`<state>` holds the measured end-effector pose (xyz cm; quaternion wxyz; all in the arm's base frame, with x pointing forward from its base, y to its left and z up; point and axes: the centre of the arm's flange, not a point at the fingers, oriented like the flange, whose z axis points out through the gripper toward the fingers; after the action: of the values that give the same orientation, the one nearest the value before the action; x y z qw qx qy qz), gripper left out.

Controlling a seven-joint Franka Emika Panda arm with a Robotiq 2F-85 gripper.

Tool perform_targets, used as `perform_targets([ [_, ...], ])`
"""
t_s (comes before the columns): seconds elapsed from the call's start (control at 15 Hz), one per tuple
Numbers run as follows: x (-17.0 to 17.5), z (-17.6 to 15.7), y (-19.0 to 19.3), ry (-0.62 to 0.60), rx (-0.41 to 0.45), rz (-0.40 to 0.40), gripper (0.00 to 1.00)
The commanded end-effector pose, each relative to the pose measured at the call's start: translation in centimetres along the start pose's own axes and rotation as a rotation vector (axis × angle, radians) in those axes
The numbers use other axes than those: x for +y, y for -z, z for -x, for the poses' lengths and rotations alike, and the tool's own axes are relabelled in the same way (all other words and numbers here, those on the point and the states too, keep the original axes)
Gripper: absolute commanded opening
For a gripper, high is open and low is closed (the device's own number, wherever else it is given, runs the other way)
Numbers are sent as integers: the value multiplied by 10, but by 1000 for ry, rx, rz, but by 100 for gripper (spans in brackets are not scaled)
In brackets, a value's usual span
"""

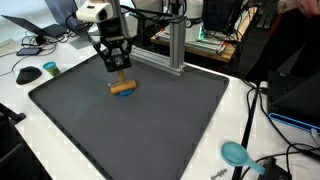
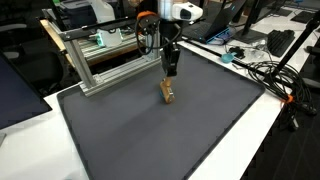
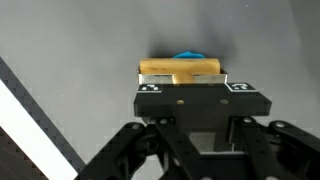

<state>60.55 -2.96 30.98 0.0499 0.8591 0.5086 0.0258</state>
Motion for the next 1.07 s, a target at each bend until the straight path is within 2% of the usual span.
perform_targets([
  [0.0, -1, -8, -27, 23, 46, -49, 22],
  [1.0, 0, -17, -30, 78, 79, -77, 22],
])
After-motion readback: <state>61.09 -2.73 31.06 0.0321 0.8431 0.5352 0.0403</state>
